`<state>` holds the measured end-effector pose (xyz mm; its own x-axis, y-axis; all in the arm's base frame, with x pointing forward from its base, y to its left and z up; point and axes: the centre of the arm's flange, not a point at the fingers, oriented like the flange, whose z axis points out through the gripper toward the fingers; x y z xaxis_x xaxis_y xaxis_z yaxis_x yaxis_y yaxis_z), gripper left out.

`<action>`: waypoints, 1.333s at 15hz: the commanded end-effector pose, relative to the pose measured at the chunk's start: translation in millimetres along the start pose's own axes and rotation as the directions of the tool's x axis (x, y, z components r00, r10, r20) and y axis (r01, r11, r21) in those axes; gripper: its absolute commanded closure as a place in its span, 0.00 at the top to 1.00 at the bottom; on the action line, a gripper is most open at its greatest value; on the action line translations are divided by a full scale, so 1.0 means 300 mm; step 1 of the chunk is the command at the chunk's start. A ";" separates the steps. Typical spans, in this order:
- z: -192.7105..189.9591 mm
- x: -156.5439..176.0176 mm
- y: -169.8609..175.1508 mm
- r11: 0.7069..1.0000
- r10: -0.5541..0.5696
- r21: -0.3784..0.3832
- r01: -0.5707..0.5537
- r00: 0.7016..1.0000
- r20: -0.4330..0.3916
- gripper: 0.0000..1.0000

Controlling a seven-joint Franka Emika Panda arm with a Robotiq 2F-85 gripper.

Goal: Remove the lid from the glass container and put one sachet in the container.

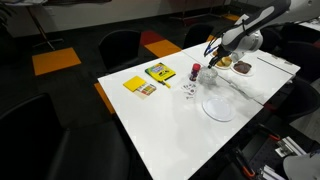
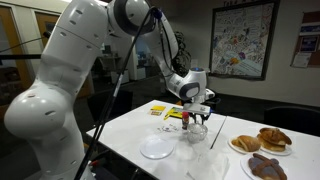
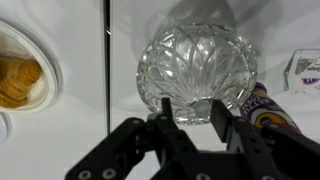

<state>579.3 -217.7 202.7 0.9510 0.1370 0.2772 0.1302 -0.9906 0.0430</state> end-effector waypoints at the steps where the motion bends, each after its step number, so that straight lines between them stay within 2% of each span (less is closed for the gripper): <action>1: 0.015 0.006 0.019 1.000 -0.015 0.001 0.015 1.000 -0.015 0.16; 3: 0.009 0.006 0.015 1.000 -0.016 -0.002 0.016 1.000 -0.015 0.02; 5: -0.006 0.015 0.018 1.000 -0.014 -0.007 0.014 1.000 -0.021 0.01; 6: -0.004 0.014 0.018 1.000 -0.013 -0.007 0.013 1.000 -0.021 0.04; 14: -0.032 0.035 0.015 1.000 -0.002 -0.005 0.001 1.000 -0.025 0.04; 20: -0.074 0.099 0.020 1.000 0.003 0.005 -0.003 0.998 -0.056 0.04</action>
<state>592.7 -218.1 218.6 0.9404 0.1400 0.3100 0.1293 -0.9901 0.0549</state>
